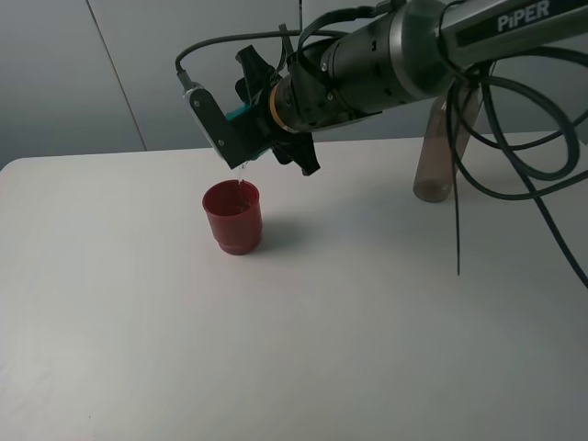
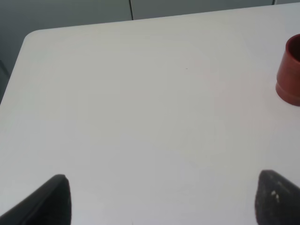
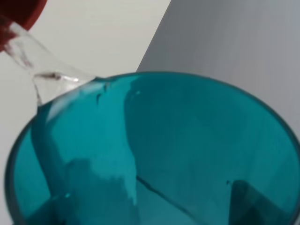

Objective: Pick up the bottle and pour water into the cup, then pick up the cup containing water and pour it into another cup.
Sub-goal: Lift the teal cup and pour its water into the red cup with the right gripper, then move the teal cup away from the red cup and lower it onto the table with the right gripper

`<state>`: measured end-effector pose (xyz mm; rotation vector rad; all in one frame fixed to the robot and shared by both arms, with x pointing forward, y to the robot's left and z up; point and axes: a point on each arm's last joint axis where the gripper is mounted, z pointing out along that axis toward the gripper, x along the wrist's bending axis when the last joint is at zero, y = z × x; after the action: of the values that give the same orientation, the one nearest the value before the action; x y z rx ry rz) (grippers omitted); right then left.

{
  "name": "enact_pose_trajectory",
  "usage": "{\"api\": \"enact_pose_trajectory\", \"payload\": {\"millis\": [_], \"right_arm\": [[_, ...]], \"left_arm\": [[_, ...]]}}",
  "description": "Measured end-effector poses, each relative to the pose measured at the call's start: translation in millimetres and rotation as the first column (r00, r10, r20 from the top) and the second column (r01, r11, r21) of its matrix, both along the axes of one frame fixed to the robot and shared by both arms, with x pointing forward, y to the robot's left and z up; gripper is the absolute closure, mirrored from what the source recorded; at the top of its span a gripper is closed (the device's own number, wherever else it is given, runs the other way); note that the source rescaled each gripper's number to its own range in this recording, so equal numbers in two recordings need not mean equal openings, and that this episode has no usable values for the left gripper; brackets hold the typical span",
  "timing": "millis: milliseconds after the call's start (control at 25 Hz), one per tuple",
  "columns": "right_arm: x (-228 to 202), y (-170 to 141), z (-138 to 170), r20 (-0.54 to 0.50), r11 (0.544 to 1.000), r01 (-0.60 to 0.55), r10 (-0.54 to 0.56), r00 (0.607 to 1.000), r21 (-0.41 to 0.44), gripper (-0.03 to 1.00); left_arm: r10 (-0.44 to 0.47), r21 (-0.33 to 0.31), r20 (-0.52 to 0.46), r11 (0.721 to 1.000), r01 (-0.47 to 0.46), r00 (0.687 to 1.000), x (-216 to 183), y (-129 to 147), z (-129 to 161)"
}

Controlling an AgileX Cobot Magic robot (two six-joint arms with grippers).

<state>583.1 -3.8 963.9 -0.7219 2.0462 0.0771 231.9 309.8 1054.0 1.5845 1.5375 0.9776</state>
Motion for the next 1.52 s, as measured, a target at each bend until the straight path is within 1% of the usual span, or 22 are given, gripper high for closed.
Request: {"api": "enact_pose_trajectory", "payload": {"millis": [120, 360, 440, 840, 1080, 1280, 1400, 1480, 1520], "right_arm": [[-3.5, 5.4, 1.0, 0.022, 1.000, -0.026, 0.026, 0.999, -0.008, 0.93], [-2.0, 5.4, 6.5, 0.115, 0.999, -0.001, 0.007, 0.993, -0.050, 0.93], [-3.8, 8.5, 8.1, 0.137, 0.998, -0.013, 0.020, 0.990, -0.055, 0.93], [-13.4, 19.6, 8.9, 0.140, 0.999, -0.039, 0.043, 0.989, -0.035, 0.93], [-13.8, 20.2, 8.9, 0.119, 1.000, -0.009, 0.006, 0.993, 0.022, 0.93], [-14.0, 20.5, 9.2, 0.114, 0.999, 0.000, -0.004, 0.994, 0.042, 0.93], [-14.8, 20.3, 7.7, 0.065, 0.993, 0.044, -0.051, 0.997, 0.105, 0.93], [-17.8, 21.0, 7.9, -0.028, 0.978, 0.087, -0.084, 0.996, 0.192, 0.93], [-19.4, 20.6, 11.3, -0.088, 0.960, 0.119, -0.099, 0.991, 0.254, 0.93]], "left_arm": [[0.000, 0.000, 0.000, 1.000, 0.000, 1.000, 0.0, 0.0, 0.0], [0.000, 0.000, 0.000, 1.000, 0.000, 1.000, 0.0, 0.0, 0.0], [0.000, 0.000, 0.000, 1.000, 0.000, 1.000, 0.0, 0.0, 0.0], [0.000, 0.000, 0.000, 1.000, 0.000, 1.000, 0.0, 0.0, 0.0], [0.000, 0.000, 0.000, 1.000, 0.000, 1.000, 0.0, 0.0, 0.0], [0.000, 0.000, 0.000, 1.000, 0.000, 1.000, 0.0, 0.0, 0.0], [0.000, 0.000, 0.000, 1.000, 0.000, 1.000, 0.0, 0.0, 0.0], [0.000, 0.000, 0.000, 1.000, 0.000, 1.000, 0.0, 0.0, 0.0], [0.000, 0.000, 0.000, 1.000, 0.000, 1.000, 0.0, 0.0, 0.0]]}}
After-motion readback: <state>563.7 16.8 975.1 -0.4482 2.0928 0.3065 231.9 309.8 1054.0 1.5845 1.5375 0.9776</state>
